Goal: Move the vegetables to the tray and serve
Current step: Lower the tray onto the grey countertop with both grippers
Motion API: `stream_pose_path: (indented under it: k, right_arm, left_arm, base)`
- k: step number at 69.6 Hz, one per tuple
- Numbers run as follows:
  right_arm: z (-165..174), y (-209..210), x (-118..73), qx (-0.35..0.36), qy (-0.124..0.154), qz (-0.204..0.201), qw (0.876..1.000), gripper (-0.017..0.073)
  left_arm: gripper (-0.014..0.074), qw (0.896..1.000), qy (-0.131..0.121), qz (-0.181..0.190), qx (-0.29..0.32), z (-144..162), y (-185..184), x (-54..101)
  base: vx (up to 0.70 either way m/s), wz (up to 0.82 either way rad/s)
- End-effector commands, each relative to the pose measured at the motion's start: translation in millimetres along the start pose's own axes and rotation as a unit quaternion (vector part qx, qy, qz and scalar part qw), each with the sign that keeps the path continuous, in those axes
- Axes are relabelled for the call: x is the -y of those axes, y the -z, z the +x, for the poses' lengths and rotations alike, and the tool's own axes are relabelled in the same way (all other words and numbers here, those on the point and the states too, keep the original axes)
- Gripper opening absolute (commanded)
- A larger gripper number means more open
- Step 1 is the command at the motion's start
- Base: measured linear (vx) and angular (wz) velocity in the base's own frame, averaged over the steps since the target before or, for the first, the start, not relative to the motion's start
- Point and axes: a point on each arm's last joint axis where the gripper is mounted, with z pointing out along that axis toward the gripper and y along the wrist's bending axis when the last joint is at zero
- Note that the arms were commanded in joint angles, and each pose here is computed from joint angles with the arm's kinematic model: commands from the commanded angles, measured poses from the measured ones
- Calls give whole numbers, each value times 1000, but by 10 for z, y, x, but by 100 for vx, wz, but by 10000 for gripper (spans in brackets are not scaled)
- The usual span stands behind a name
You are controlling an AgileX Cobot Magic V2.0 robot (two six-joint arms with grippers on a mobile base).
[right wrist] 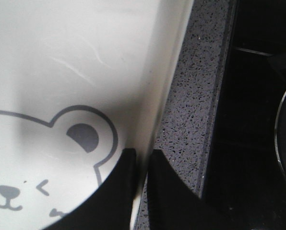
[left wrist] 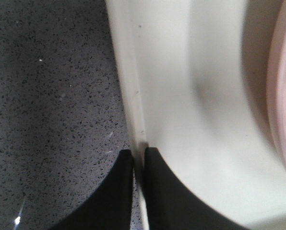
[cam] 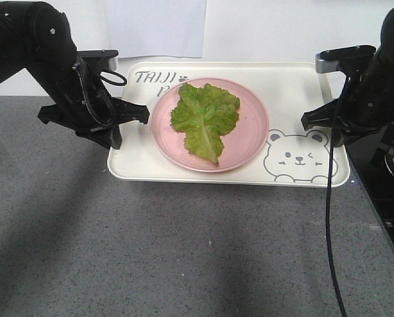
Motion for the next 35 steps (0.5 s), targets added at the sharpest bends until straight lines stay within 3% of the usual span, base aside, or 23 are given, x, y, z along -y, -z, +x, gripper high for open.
stream_pose_path:
  k: [1,13,22,35]
  right_arm:
    - [-38,294,2,60,27,-1,998,-8]
    - [-34,294,-3,58,27,-1,998,-8]
    - [-44,285,-14,61,27,-7,998,-8]
    - [-65,202,-110,54,35,-54,996,-7]
  left_arm:
    - [-6,996,-19,35,80,-31,407,125]
    - [-6,996,-53,10,68,-10,402,84]
    - [-6,996,-63,-11,61,0,401,47]
    - [-6,995,-72,-37,57,1,393,0]
  base:
    - [0,0]
    - [0,0]
    - [0,0]
    - [0,0]
